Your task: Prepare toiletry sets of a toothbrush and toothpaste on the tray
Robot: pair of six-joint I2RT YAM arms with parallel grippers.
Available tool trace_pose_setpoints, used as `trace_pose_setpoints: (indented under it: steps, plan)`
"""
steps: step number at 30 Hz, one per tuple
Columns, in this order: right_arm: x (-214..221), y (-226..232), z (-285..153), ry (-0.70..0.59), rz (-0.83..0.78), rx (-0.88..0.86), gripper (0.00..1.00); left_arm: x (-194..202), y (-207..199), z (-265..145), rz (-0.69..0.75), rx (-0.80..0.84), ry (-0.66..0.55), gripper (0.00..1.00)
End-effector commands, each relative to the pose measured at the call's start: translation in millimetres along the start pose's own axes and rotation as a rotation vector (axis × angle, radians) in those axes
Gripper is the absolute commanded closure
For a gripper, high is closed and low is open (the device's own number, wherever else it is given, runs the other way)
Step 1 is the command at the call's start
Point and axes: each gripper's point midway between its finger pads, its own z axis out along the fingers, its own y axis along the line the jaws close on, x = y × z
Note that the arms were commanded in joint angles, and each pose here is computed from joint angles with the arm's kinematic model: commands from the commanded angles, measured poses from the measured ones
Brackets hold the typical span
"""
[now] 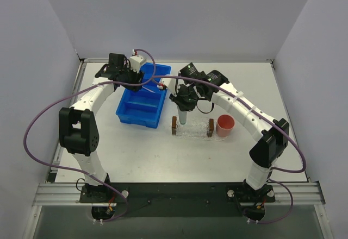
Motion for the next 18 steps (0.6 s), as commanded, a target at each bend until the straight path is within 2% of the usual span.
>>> trace_pose_setpoints:
  steps: [1, 18]
  plan:
    - [-10.1, 3.1, -20.2, -0.063, -0.001, 0.012, 1.00, -10.6, 5.0, -2.5, 0.020, -0.010, -0.042, 0.42]
    - [-6.6, 3.0, -16.7, -0.062, 0.014, 0.008, 1.00, -10.2, 4.0, -1.0, 0.014, -0.003, -0.040, 0.42]
